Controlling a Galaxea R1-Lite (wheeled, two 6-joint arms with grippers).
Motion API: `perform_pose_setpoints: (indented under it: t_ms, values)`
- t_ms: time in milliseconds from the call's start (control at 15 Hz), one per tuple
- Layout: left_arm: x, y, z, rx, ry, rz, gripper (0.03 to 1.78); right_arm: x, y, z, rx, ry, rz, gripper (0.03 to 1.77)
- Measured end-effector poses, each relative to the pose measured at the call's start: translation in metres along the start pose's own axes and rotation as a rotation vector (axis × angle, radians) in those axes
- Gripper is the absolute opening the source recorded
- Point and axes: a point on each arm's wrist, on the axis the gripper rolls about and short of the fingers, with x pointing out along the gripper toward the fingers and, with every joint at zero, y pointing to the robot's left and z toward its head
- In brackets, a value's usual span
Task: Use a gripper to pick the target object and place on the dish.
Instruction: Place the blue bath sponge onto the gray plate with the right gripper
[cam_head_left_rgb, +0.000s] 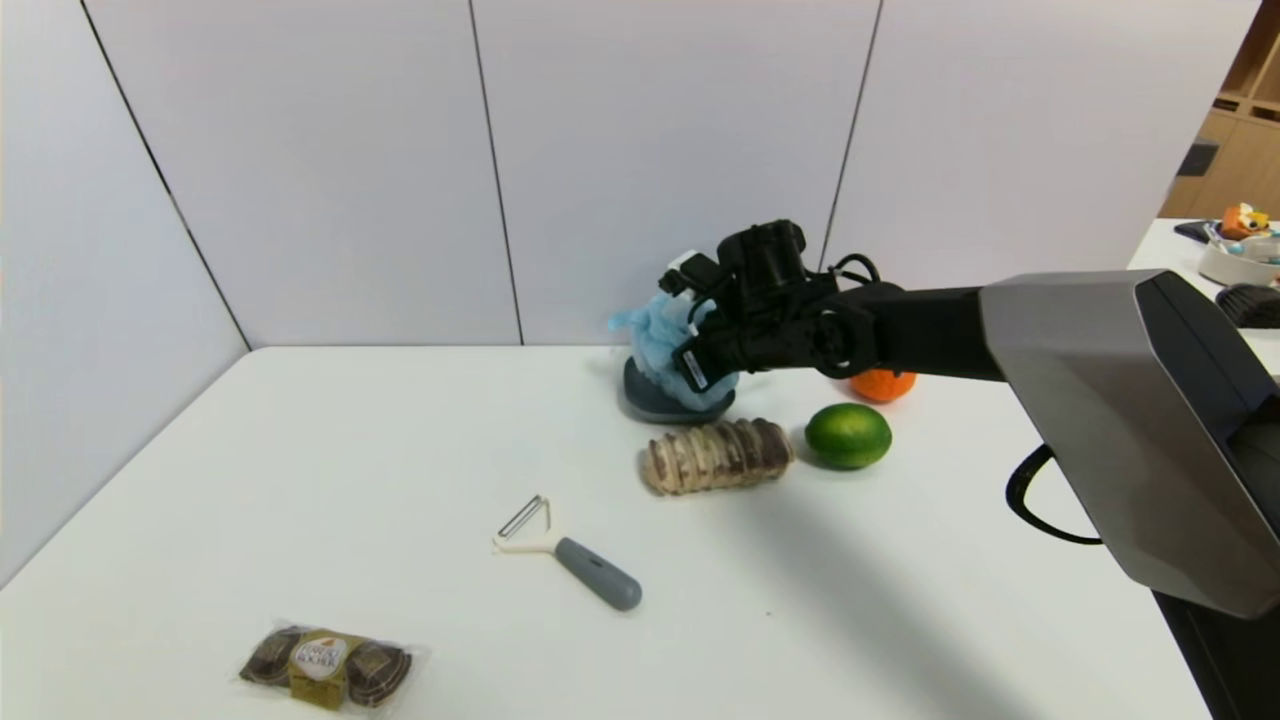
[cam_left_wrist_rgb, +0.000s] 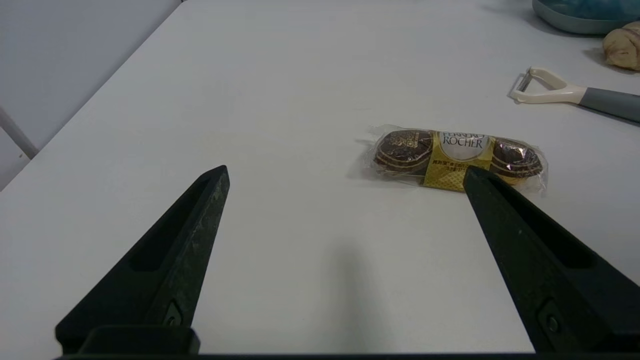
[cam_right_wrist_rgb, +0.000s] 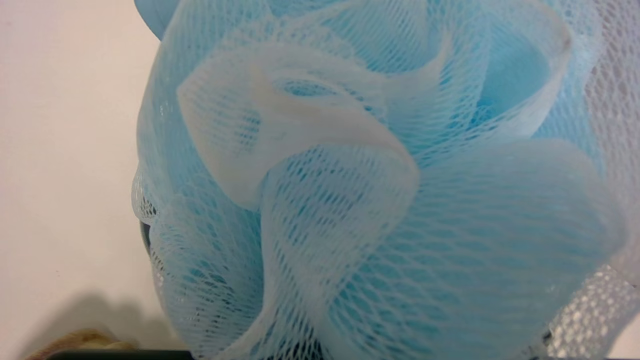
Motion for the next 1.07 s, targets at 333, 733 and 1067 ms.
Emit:
perform_pose_setpoints:
  t_ms: [333, 733, 1067]
  values:
    - [0.0000, 0.0000, 0.0000, 0.000, 0.000, 0.000, 1.69, -0.0012, -0.0026, -0.0015, 0.003, 0.013, 0.000, 0.71]
    - [0.0000, 0.0000, 0.0000, 0.001, 0.000, 0.000, 1.69, -0.0041, -0.0007, 0.0006, 0.000, 0.018, 0.005, 0.70]
    - [0.0000, 0.0000, 0.0000, 0.000, 0.000, 0.000, 1.69, -0.0042, 0.0065, 0.0030, -0.022, 0.016, 0.018, 0.80]
